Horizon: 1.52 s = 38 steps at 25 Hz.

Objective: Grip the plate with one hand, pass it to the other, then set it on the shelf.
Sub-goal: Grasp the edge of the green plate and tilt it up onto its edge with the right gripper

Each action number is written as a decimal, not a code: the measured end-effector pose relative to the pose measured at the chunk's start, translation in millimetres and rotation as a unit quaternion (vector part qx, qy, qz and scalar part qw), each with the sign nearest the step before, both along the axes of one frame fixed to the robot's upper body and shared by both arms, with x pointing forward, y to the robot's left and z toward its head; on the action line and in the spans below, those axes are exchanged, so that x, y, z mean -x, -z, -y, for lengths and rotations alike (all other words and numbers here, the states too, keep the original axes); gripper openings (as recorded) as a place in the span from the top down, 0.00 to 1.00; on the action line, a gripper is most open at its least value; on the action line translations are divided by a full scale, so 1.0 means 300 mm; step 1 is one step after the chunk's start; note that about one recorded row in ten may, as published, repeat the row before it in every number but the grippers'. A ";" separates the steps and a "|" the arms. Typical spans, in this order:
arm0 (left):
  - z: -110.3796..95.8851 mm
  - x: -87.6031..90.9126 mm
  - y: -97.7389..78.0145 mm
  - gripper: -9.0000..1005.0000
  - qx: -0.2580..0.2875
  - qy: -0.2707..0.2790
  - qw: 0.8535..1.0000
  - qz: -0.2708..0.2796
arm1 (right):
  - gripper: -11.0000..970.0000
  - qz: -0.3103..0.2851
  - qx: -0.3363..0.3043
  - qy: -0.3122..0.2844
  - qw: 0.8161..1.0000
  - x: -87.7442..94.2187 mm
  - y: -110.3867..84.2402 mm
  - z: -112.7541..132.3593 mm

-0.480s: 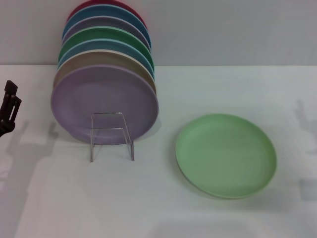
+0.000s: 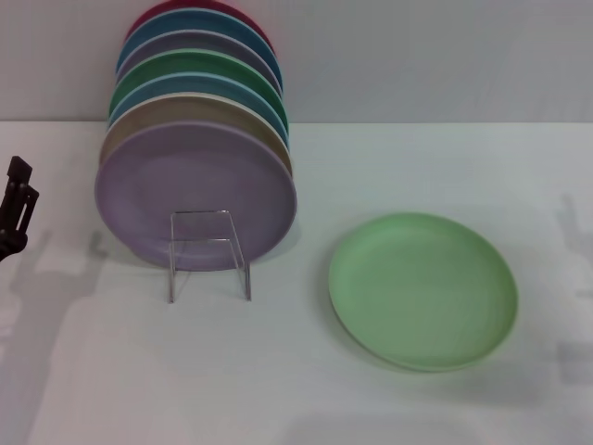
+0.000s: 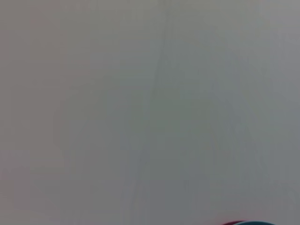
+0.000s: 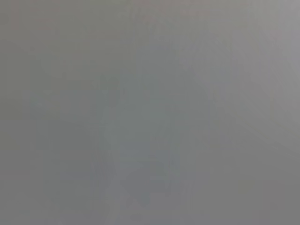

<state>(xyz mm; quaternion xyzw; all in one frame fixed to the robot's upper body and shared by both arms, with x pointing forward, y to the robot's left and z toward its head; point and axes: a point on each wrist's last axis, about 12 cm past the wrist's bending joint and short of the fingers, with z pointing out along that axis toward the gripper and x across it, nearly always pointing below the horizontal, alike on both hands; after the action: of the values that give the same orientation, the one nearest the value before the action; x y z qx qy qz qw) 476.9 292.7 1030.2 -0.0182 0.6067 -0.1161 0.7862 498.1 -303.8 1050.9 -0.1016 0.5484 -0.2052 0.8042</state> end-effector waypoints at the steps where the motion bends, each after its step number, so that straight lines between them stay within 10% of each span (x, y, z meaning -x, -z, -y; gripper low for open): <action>1: -0.002 0.002 0.001 0.29 0.000 -0.002 1.000 0.000 | 0.27 0.000 -0.003 0.000 1.000 0.002 0.001 -0.003; 9: -0.003 0.010 0.004 0.29 -0.002 -0.004 1.000 -0.001 | 0.28 -0.007 0.057 0.037 0.998 -0.008 -0.012 -0.075; 23: -0.032 0.030 0.013 0.29 -0.009 -0.018 1.000 -0.006 | 0.29 -0.183 -0.097 -0.064 0.976 -0.151 -0.044 -0.268; 38: -0.024 0.007 0.000 0.29 -0.012 -0.010 1.000 0.002 | 0.31 -0.409 -0.199 -0.177 0.873 -0.245 -0.178 -0.178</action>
<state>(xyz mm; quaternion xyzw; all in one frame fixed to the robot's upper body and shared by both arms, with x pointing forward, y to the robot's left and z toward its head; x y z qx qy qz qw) 474.9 300.0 1030.2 -0.0144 0.6061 -0.1008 0.7888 571.6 -250.5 1104.2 -0.1102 0.8304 0.1140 0.5341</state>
